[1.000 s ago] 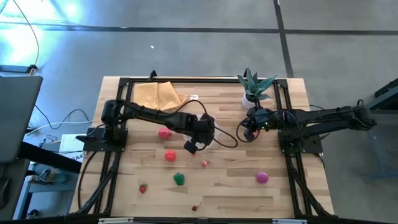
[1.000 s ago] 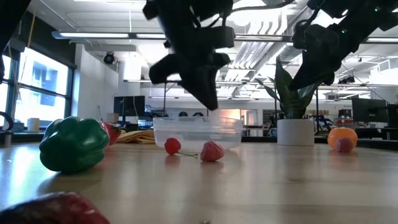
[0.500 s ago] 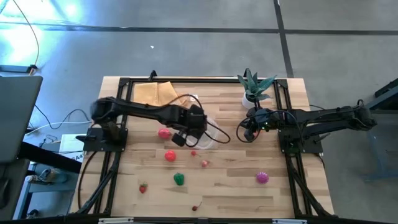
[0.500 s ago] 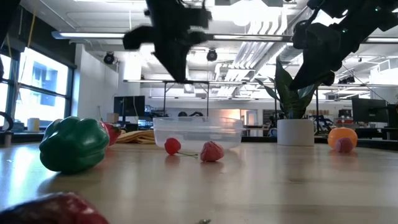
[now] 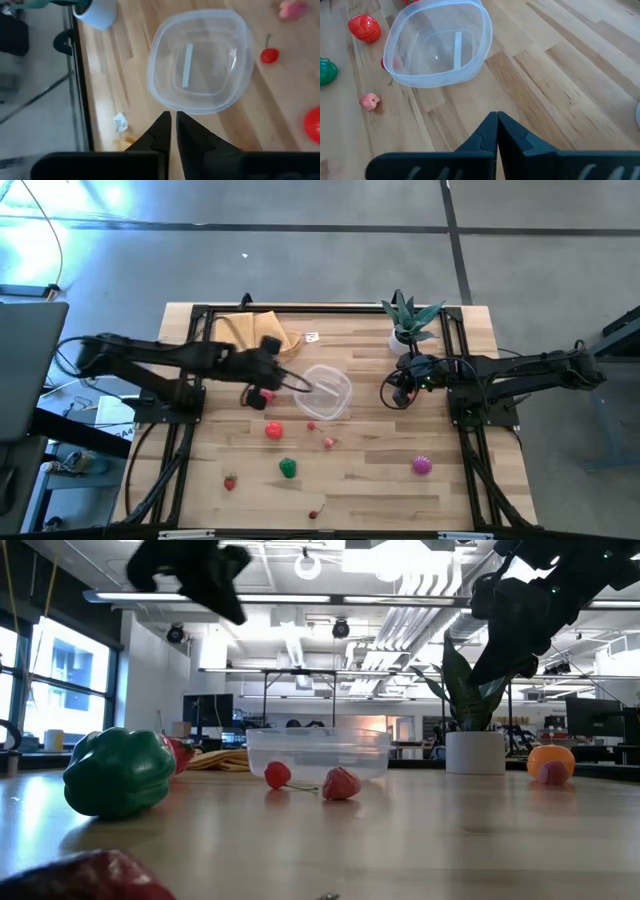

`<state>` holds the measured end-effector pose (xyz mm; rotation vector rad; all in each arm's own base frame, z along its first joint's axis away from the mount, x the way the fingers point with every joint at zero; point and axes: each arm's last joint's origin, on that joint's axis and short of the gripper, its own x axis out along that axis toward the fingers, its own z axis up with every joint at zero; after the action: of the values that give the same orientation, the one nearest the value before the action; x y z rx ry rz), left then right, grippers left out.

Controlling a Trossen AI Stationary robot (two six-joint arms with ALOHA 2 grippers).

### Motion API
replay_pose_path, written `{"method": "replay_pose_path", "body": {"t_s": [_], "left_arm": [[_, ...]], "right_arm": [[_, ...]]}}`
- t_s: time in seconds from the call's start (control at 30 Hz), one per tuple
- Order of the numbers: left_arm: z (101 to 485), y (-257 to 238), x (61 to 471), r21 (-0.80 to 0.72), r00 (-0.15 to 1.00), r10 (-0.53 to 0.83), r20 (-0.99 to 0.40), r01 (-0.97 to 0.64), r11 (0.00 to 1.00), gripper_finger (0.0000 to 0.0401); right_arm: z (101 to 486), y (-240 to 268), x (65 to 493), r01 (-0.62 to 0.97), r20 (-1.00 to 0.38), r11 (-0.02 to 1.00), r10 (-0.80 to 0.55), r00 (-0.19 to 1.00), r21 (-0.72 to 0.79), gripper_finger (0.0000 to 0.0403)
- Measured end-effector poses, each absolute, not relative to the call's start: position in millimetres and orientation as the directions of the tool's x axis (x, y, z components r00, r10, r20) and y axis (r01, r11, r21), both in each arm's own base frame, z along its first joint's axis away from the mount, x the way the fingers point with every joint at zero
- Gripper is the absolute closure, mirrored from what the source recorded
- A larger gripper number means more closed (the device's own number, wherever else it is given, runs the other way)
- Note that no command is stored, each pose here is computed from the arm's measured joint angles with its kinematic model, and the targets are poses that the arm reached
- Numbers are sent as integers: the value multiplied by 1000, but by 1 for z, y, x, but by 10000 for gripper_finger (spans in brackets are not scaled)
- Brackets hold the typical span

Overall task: Pick and placing Produce into tupperware
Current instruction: Put the orange into the transparent bin

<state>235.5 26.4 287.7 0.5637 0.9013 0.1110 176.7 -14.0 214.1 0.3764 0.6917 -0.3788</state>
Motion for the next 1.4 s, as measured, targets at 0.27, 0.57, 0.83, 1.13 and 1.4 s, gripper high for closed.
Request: {"method": "replay_pose_path", "body": {"t_s": [0.27,0.57,0.83,1.13,1.4], "left_arm": [[256,19,179,470,844,234,-482,24,882,382],[243,17,165,436,848,213,-484,23,900,382],[242,17,166,459,846,214,-489,41,887,382],[242,17,165,462,845,216,-489,41,886,382],[242,17,166,462,845,216,-489,41,886,382]], "right_arm": [[216,-19,178,471,-656,854,-227,720,221,403],[218,-26,179,481,-636,818,-193,747,317,403],[214,-32,174,582,-682,684,-168,711,439,403],[262,-35,158,728,-798,612,-249,548,309,403],[324,-32,119,916,-869,373,-393,300,147,402]]}}
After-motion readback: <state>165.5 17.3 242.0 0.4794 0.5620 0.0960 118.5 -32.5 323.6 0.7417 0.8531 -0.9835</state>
